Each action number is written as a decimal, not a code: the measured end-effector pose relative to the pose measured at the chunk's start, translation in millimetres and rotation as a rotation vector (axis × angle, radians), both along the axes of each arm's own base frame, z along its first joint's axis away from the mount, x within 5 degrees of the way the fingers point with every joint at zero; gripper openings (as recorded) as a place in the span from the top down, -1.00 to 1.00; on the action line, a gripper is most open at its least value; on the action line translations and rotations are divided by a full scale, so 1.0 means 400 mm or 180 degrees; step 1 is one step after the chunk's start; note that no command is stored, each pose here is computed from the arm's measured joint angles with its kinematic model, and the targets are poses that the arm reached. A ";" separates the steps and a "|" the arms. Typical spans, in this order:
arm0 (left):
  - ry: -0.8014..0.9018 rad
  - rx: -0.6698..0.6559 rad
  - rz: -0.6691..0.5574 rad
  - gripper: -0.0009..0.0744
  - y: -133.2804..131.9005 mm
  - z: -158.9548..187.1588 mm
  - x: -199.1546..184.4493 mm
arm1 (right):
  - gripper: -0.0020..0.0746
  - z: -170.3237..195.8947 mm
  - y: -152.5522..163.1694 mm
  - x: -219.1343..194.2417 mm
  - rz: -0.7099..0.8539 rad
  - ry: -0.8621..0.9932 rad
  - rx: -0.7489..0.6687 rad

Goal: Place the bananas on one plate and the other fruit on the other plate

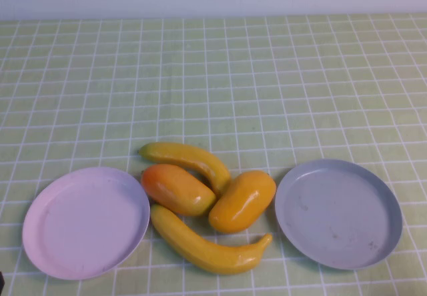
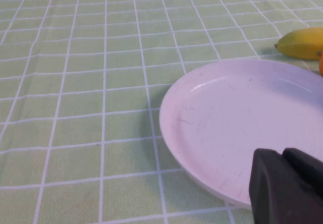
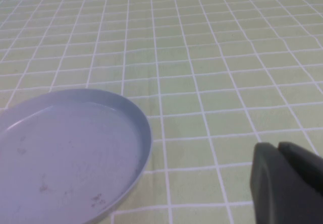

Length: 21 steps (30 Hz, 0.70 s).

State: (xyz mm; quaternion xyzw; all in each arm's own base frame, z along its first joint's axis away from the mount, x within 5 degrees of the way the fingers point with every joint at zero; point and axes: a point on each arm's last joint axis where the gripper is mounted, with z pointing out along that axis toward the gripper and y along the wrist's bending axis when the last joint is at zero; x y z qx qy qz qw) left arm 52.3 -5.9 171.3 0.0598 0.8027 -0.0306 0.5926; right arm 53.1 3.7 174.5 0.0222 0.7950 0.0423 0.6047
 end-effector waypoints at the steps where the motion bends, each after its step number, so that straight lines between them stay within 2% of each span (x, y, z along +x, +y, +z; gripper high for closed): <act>1: 0.0000 0.0000 0.0000 0.97 0.000 0.000 0.000 | 0.99 0.000 0.000 0.000 0.0000 0.0000 0.0000; 21: -0.0006 -0.0043 0.0016 0.97 0.000 0.001 0.000 | 0.99 0.000 0.000 0.000 0.0000 0.0000 0.0000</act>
